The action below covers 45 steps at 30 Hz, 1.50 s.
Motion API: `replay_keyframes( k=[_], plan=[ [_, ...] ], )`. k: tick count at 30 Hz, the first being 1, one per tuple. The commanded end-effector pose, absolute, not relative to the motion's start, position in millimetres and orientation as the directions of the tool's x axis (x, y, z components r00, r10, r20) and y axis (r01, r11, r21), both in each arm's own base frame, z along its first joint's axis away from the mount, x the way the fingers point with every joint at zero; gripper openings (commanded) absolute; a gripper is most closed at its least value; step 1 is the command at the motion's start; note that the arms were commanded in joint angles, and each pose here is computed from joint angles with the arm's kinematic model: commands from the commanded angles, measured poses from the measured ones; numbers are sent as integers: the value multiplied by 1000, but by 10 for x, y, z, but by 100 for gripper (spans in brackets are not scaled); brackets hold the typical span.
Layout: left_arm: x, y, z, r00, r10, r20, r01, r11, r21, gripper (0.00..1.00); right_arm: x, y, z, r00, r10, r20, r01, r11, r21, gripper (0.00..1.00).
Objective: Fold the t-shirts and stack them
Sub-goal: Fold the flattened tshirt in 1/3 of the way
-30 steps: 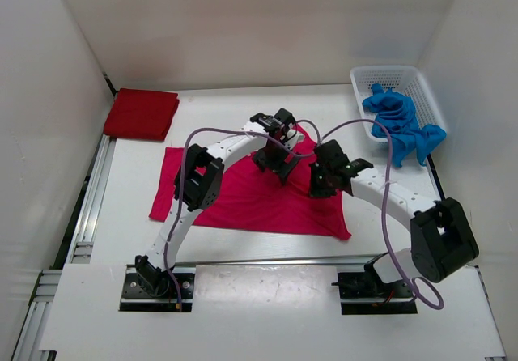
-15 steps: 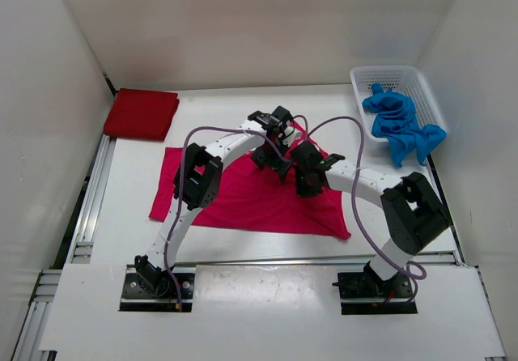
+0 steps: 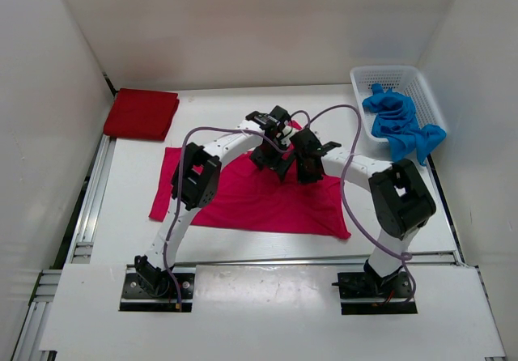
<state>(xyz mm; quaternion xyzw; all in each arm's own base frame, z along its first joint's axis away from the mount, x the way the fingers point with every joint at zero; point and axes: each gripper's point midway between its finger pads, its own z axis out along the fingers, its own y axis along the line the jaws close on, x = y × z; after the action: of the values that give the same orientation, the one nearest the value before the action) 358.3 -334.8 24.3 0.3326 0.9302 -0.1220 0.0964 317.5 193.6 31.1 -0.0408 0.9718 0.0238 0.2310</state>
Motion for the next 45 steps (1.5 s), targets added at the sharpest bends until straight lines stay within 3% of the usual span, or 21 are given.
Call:
replay_keyframes(
  k=[1,9,13,14,18,20,22,26,30,32,36,40,43,45],
  plan=[
    [3428,-3243,220,-749,628,-212,660,734,-157,100,3469,1836,338,-871,-50,-489,-60,998,5,1],
    [3489,-3221,513,-737,618,-273,664,737,-124,100,3728,1802,629,-841,-16,-542,-41,999,35,1],
    [3607,-3151,1006,-712,586,-386,657,750,-74,100,3708,1696,1069,-812,29,-583,-13,998,68,3],
    [3622,-3125,1094,-705,581,-407,654,754,-58,100,3592,1604,1079,-836,39,-548,6,998,61,6],
    [3691,-2838,1553,-689,533,-492,609,793,6,100,3137,1416,1145,-892,138,-431,77,985,156,44],
    [3690,-2553,1768,-695,494,-522,565,825,29,100,2757,1273,1064,-928,174,-330,113,974,196,56],
    [3734,-2161,1860,-722,445,-530,493,868,58,100,2525,1094,1054,-928,232,-292,179,964,197,71],
    [3355,-1053,1702,-845,330,-422,307,944,123,100,1886,919,726,-946,296,-130,265,941,211,80],
    [2783,61,1253,-957,126,-262,64,970,233,100,1619,847,549,-916,394,-74,362,893,267,84],
    [2589,465,1088,-970,-10,-242,-70,967,243,100,1565,869,464,-912,407,-51,375,878,296,85],
    [2317,542,730,-977,-102,-190,-134,977,167,100,1481,989,252,-920,392,-10,361,855,372,87],
    [2440,444,656,-968,-110,-224,-134,987,91,100,1447,946,133,-919,395,-4,368,860,353,87],
    [2435,449,501,-976,-120,-181,-137,987,83,100,1412,927,65,-915,404,7,380,857,348,87],
    [2376,519,347,-984,-132,-122,-146,983,112,100,1408,908,36,-910,414,3,390,857,337,82]
  ],
)
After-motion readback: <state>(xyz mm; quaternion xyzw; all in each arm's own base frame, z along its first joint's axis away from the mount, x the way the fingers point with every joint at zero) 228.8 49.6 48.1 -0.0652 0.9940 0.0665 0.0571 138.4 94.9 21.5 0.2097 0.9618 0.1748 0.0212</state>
